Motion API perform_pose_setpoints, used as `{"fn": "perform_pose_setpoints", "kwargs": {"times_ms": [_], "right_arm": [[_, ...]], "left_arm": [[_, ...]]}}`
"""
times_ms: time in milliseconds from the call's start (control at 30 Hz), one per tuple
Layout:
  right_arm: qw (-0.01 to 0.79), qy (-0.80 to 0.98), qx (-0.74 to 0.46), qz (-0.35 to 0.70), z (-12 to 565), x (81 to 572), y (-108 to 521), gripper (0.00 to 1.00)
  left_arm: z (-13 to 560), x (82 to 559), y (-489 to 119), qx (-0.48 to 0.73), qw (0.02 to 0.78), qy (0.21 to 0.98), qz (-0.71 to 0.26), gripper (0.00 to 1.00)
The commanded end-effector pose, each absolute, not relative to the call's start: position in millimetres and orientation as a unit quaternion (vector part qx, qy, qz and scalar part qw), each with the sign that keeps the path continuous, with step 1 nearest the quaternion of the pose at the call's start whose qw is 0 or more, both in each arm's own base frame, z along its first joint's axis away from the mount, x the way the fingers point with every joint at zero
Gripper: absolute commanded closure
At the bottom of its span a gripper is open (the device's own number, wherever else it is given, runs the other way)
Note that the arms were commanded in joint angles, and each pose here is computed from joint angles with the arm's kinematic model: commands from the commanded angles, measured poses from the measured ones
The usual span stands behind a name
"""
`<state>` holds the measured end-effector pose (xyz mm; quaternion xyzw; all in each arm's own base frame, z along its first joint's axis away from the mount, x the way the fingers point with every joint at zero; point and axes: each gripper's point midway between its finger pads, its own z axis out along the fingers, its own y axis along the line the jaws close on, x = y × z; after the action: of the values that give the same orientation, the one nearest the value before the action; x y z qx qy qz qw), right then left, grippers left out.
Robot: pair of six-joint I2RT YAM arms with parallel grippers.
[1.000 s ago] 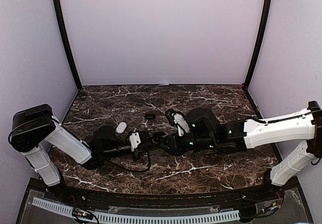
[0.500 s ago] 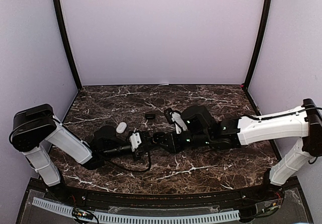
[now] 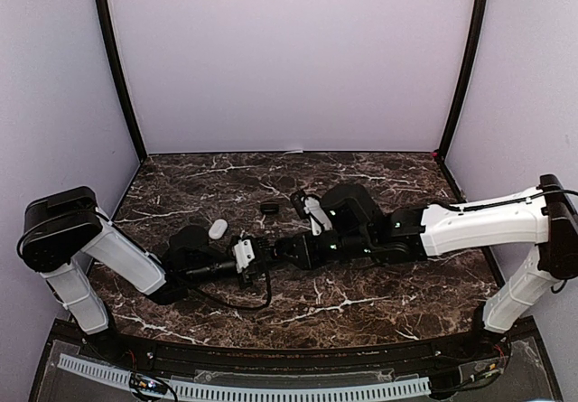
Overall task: Insert the wireless bluetooth earbuds into the charging case
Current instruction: Pick up the right earbud from the left side groove of the charging case.
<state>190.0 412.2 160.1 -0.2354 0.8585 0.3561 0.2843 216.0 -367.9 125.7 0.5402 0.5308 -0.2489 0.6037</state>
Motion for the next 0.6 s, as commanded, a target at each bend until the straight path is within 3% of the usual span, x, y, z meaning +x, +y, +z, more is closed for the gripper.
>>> {"fn": "perform_pose_setpoints", "kwargs": {"times_ms": [0,567], "right_arm": [[0.301,0.852,-0.22,0.367,174.9,201.7,419.9,0.75],[0.291,0.856,-0.223,0.364,168.9,201.9,425.0,0.78]], "left_arm": [[134.2,217.1,-370.4,0.544,0.619,0.511,-0.245,0.91],[131.7,218.0,-371.4,0.547,0.621,0.509,-0.237,0.92]]}}
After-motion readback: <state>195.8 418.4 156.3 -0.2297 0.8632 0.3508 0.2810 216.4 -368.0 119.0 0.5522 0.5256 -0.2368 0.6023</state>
